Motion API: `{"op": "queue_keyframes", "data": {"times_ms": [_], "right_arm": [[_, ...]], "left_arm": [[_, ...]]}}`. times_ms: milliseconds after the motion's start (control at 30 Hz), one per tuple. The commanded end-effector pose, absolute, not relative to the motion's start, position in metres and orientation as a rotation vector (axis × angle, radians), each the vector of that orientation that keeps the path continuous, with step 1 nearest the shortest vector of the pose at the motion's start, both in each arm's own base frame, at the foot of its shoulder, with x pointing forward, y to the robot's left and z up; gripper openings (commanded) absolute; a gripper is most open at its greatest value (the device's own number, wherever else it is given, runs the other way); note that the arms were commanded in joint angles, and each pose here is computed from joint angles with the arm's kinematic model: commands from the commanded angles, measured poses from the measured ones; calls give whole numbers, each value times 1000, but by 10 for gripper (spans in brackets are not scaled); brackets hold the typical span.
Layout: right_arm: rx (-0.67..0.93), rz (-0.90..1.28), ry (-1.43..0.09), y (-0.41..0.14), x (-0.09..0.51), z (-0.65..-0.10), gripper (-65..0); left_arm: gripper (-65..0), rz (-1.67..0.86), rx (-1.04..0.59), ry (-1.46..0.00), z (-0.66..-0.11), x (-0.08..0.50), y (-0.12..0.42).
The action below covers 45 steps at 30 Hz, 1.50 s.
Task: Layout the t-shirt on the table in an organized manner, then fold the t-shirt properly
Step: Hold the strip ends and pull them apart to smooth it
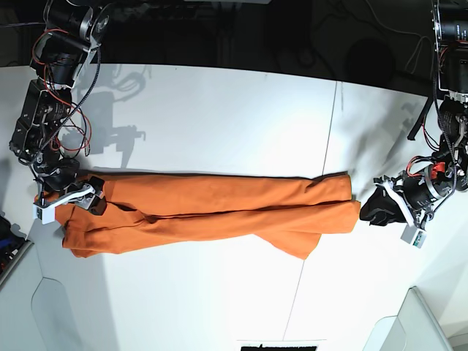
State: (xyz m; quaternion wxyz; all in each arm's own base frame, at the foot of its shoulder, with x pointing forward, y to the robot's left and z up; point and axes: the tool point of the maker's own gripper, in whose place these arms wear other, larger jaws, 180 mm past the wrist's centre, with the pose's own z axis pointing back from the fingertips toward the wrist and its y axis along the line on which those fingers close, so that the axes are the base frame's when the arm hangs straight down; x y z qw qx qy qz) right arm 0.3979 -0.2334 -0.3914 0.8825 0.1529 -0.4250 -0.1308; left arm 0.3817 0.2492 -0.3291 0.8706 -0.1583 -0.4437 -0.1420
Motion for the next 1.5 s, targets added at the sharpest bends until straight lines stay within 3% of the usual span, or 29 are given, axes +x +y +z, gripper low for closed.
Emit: {"op": "queue_keyframes", "data": {"times_ms": [0,367,600,633,767,900,967,1200,1467], "right_arm": [[308,-280,-932,-242,408,-377,-205],[311,-289,-917,-241,405,-383,-205],[339,-294,-915,-228,407,-385,-206],[342,-294,-913,-227,407,-386,-231],[344,-283,-912,-225,406,-386,-489],[359,-249,-926,-220,408,-383,-645],[359,-249,-926,-220,408,-383,-650],[413,-190,-999,-211,415,-360,-650],[392,-142,-1092,-213,422,-322,-650]], "left_arm": [[-394,-292,-323,-980,-314,391,256],[-394,-197,-379,-899,-365,383,240],[-394,-172,-389,-935,-361,392,241],[-394,-172,-393,-938,-360,393,238],[-394,-181,-386,-922,-368,391,232],[-397,-125,-324,-958,-366,400,244],[-427,-111,-296,-969,-365,403,249],[-647,-119,-292,-1003,-347,418,250],[-650,-141,-341,-1052,-309,444,243]]}}
